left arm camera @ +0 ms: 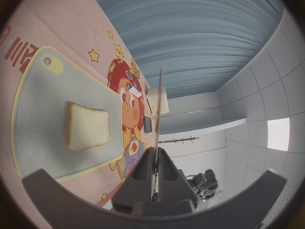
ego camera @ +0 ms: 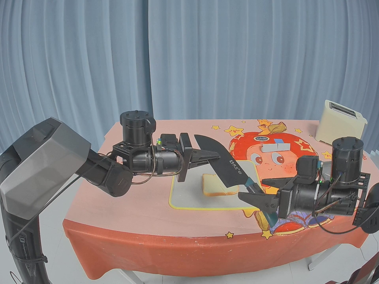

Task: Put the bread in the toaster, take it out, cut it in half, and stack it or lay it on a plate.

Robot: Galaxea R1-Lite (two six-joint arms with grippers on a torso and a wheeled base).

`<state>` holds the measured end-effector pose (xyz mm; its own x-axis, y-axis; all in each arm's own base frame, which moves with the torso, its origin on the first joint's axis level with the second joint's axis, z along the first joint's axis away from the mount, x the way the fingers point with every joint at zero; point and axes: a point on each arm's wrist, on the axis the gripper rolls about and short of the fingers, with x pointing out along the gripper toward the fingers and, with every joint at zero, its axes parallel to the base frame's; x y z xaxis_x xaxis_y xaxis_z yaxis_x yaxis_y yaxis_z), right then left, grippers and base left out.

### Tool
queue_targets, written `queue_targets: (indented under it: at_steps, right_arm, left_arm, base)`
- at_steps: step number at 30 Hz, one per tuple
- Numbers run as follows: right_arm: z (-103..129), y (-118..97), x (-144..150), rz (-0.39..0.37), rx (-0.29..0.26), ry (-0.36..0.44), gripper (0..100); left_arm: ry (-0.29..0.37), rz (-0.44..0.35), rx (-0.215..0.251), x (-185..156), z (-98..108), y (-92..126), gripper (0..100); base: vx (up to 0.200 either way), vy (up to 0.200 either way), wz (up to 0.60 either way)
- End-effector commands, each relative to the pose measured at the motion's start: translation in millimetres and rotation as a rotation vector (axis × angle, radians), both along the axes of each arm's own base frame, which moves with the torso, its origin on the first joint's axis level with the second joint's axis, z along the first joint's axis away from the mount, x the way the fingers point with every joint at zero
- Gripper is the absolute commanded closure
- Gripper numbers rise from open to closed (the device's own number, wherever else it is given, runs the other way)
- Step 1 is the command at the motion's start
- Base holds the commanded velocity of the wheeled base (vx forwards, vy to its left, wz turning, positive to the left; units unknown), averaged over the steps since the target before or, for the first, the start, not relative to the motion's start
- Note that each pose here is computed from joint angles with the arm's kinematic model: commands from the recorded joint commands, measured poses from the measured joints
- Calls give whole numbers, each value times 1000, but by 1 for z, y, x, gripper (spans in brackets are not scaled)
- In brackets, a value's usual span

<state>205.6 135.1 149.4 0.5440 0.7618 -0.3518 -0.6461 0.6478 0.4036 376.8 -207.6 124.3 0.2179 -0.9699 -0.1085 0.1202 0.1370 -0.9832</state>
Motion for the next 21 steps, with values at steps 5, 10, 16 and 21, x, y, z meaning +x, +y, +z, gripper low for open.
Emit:
queue_targets:
  at_steps: [5,10,16,21]
  right_arm:
    - [-4,-89,37,214,351,293,0]
    - [-16,-88,47,214,357,339,0]
    - [-24,-74,49,249,364,417,0]
    - [-21,-62,44,309,392,497,0]
  left_arm:
    - [29,-70,-72,-6,34,16,100]
    - [9,-77,-83,-10,30,18,100]
    - [29,-83,-94,-13,29,16,100]
    - [29,-83,-94,-13,27,16,100]
  base:
    - [0,0,0]
    - [0,0,0]
    - [0,0,0]
    - [0,0,0]
